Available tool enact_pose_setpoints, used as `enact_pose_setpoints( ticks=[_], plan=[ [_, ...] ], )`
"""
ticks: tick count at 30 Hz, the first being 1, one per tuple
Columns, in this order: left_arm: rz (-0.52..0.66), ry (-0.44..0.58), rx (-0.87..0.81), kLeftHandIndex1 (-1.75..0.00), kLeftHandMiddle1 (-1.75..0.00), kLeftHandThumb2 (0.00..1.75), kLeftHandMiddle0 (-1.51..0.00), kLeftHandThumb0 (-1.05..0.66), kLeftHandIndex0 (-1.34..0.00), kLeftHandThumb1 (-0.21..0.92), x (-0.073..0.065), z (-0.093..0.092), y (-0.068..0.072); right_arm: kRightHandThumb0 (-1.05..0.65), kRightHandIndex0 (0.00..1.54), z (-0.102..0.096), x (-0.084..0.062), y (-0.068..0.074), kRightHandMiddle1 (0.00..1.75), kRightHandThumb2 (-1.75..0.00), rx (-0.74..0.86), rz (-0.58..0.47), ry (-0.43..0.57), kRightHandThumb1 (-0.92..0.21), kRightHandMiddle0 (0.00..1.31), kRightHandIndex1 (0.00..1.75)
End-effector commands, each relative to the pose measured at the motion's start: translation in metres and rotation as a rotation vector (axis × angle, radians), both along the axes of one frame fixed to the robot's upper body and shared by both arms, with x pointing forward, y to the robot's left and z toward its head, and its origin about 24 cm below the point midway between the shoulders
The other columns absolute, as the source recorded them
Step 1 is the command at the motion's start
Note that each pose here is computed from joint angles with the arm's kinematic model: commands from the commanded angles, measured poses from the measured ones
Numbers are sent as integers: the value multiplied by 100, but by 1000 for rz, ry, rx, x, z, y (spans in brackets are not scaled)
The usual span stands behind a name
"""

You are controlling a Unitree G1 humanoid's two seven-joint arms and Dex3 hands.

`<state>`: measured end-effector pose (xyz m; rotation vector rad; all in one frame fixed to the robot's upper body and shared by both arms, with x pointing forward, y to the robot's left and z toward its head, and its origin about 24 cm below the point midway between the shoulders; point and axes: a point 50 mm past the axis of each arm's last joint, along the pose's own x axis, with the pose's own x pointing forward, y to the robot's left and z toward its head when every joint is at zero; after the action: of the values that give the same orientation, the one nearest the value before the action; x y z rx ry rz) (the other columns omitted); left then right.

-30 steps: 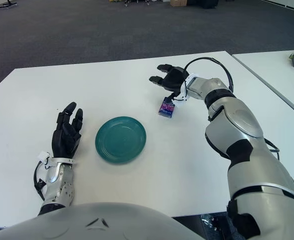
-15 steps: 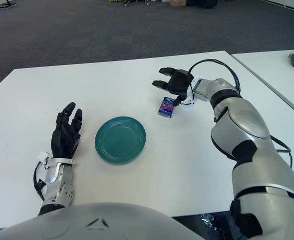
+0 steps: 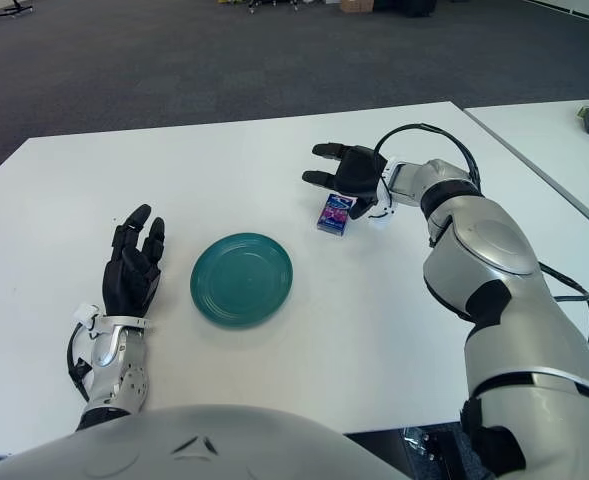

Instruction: Put the gum into the plate.

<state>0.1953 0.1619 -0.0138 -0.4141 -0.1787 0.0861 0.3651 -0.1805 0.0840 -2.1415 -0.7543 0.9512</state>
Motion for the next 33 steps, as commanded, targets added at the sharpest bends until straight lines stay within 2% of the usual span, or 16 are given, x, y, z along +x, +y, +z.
enact_pose_setpoints(
  ticks=[1,8,17,23,33],
  plan=[
    [63,183,-119,-77,-1,87,-22,-99,0,92,-36,-35,-21,-105,0,-11,-3,13,0,-54,6,43,8,-92,0,0],
    [68,195,-88,-74,-1,88,-22,-98,0,92,-37,-35,-22,-105,0,-31,-12,19,0,-66,-10,53,44,-92,0,0],
    [69,177,-84,-75,0,88,-21,-97,0,92,-39,-30,-24,-105,0,-43,-15,20,0,-74,-52,35,56,-92,0,0],
    [71,171,-77,-75,0,88,-21,-97,0,92,-40,-26,-26,-105,0,-57,-20,20,0,-74,-69,-3,61,-92,0,0],
    [80,170,-78,-73,0,88,-20,-95,0,92,-42,-23,-27,-105,0,-66,-24,21,0,-72,-68,-20,72,-92,0,0]
  ],
)
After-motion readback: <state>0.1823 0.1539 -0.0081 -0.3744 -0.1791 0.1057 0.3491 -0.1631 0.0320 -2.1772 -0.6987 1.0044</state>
